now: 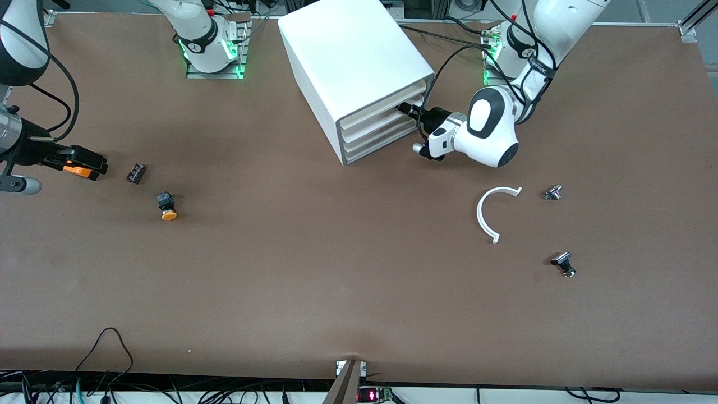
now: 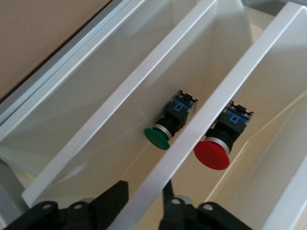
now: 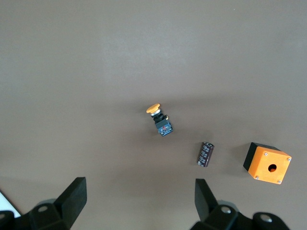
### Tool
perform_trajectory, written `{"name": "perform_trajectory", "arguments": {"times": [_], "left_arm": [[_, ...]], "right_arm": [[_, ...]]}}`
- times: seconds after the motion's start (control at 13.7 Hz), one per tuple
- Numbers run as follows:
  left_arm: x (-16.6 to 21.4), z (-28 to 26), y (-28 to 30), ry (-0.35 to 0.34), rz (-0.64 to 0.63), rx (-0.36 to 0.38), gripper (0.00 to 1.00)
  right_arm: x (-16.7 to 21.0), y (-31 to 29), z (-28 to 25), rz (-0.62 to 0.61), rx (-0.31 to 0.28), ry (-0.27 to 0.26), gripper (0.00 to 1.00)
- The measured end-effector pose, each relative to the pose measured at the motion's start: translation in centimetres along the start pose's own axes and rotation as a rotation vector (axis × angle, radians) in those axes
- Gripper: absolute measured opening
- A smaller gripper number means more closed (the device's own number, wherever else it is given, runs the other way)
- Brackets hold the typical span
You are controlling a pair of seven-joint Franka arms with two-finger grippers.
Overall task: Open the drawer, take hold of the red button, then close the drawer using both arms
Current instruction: 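Pull the drawer open with the left gripper while the right gripper rises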
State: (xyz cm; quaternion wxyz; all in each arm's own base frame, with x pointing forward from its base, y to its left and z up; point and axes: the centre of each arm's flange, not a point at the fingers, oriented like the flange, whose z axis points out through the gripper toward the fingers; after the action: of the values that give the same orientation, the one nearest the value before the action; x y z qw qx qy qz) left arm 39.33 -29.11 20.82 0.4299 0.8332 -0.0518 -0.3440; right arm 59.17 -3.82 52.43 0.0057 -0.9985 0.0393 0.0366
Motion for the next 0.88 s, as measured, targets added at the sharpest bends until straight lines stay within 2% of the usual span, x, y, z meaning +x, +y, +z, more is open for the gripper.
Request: {"name": "perform_trajectory", "arguments": {"times": [0.07, 0.29, 0.51, 0.73, 0.88], "left_arm": [[0.1, -0.3, 0.1, 0.01, 0.012, -0.001, 0.24], [1.0, -3.5, -0.1, 0.109, 0.101, 0.01, 0.21], [2.0, -8.7, -1.0, 0.234, 0.159, 0.021, 0.21], [2.7, -13.0, -1.5, 0.329, 0.16, 0.031, 0.21], [3.0, -14.1, -0.9, 0.341, 0.186, 0.065, 0.18]], "right_arm": [[0.1, -0.3, 0.3, -0.006, 0.0, -0.007, 1.0], [1.1, -2.0, 3.1, -0.036, -0.005, -0.052, 1.0], [2.0, -3.3, 4.3, -0.061, -0.009, -0.063, 1.0], [3.2, -6.1, 5.7, -0.11, -0.013, -0.031, 1.0], [3.7, -8.8, 6.8, -0.152, -0.016, -0.012, 1.0]]}}
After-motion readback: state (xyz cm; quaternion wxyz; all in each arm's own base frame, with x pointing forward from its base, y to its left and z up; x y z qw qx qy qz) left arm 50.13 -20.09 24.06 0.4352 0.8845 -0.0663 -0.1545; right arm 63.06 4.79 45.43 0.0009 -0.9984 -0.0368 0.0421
